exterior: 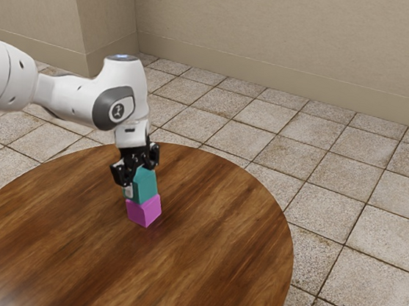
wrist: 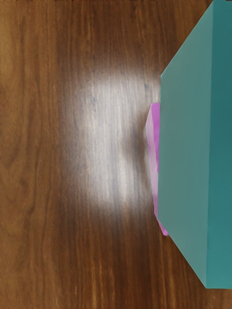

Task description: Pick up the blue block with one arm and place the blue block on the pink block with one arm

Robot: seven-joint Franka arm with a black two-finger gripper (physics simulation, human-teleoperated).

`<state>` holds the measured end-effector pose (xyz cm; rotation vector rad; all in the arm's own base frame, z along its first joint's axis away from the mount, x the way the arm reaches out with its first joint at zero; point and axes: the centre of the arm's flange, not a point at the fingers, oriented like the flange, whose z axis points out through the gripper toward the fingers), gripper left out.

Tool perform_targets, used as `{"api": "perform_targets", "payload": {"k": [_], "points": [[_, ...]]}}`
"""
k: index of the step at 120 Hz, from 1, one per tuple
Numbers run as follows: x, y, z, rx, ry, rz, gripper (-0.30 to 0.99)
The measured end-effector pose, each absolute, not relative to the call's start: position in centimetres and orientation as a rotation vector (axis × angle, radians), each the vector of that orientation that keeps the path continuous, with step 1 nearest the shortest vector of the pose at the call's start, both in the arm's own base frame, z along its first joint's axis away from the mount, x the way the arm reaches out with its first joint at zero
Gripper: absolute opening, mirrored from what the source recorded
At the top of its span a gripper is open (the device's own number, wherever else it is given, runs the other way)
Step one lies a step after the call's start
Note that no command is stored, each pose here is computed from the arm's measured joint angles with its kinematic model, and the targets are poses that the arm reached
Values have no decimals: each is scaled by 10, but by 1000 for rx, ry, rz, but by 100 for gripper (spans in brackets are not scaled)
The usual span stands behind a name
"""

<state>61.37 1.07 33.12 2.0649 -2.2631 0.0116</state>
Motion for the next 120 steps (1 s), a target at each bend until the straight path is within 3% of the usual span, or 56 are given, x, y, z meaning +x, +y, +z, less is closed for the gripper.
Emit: {"api": "perform_targets", "payload": {"k": [31, 56, 80, 100, 120], "points": [[617, 12, 323, 2038, -2272, -15, 56], [616, 11, 334, 2036, -2285, -10, 64], [588, 9, 449, 2097, -2352, 60, 67], [507, -1, 523, 2185, -2325, 29, 68], [489, 4, 551, 2311, -2199, 13, 69]]}}
